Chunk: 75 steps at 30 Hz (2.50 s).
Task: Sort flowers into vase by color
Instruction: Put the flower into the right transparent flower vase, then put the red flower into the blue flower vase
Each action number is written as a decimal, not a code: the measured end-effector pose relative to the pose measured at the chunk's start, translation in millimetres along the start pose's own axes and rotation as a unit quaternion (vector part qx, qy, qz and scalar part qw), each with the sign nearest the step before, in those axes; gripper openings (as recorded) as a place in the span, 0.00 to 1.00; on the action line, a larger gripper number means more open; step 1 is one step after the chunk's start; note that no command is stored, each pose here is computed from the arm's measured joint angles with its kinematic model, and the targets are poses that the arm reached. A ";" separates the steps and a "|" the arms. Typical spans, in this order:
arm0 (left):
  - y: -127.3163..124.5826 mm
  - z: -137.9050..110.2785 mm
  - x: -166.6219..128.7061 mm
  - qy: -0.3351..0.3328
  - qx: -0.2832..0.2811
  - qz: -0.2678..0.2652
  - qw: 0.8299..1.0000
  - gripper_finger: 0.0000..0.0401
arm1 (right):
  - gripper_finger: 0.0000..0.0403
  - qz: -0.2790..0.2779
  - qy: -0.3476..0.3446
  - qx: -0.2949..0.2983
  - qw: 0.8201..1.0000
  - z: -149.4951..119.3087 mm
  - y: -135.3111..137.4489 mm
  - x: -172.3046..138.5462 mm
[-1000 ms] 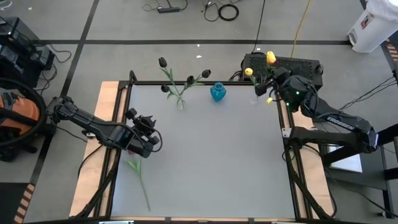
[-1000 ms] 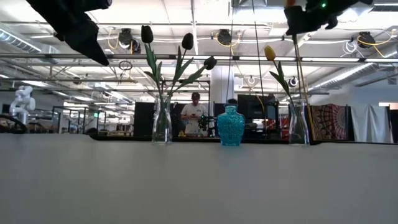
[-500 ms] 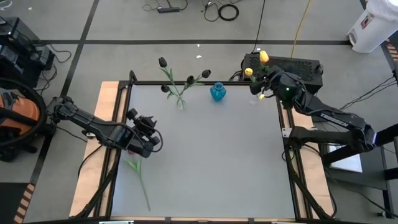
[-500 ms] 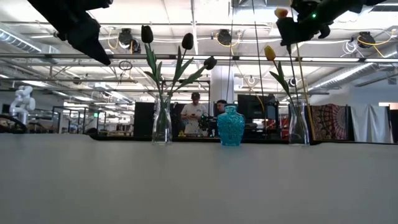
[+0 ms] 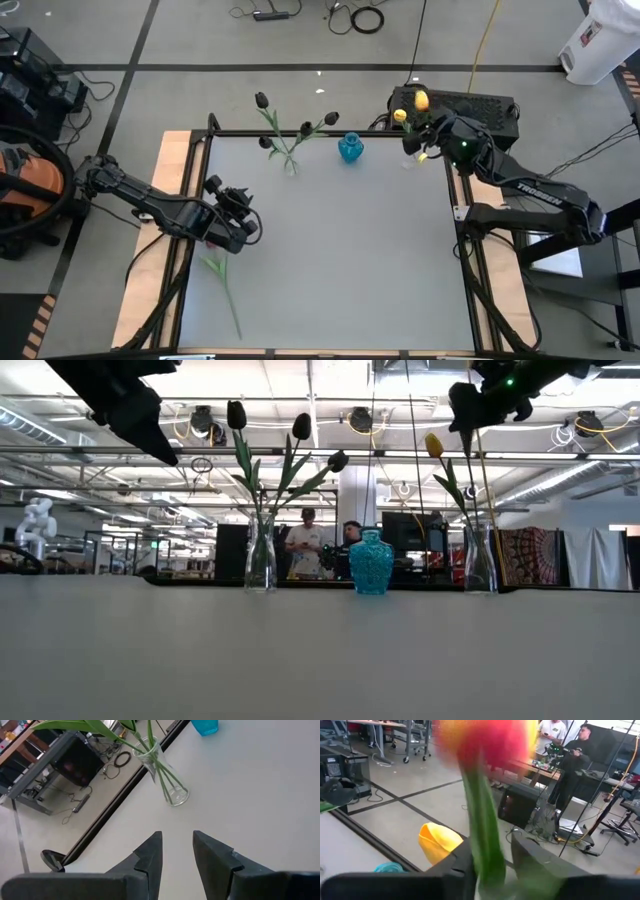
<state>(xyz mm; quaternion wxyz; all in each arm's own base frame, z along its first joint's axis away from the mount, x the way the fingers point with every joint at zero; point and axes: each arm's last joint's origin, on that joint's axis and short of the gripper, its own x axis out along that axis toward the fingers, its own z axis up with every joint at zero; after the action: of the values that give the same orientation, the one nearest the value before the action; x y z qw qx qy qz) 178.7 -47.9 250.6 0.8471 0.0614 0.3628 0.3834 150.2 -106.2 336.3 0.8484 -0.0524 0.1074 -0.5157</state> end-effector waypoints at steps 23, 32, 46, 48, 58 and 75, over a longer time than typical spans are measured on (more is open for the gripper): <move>-0.3 0.4 0.1 -0.001 -0.002 -0.001 1.000 0.29 | 0.56 0.035 -0.031 0.037 0.998 5.1 -18.8 -47.2; -0.8 0.0 0.0 0.006 -0.002 -0.009 1.000 0.29 | 0.56 0.136 -0.070 0.063 0.986 8.6 -24.0 -68.0; -6.7 -6.0 -1.4 0.103 0.051 -0.119 0.986 0.29 | 0.56 0.403 -0.050 0.103 0.908 7.9 -3.1 -80.1; -8.3 -7.5 -2.2 0.133 0.033 -0.147 0.980 0.29 | 0.56 0.413 -0.042 0.098 0.904 7.1 1.4 -79.6; -13.0 -12.2 -6.1 0.270 -0.190 -0.183 0.926 0.29 | 0.56 0.452 0.011 0.066 0.889 -0.1 27.9 -72.1; -47.8 -35.4 -40.0 0.450 -0.439 -0.131 0.767 0.29 | 0.56 0.500 0.026 -0.016 0.865 -7.9 59.7 -70.9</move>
<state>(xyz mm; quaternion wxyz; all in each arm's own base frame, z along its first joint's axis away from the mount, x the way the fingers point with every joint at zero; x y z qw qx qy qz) 166.4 -115.2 229.3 0.5630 -0.5447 0.4996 0.3697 168.4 -15.6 325.9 0.9886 0.0078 0.1492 -0.0213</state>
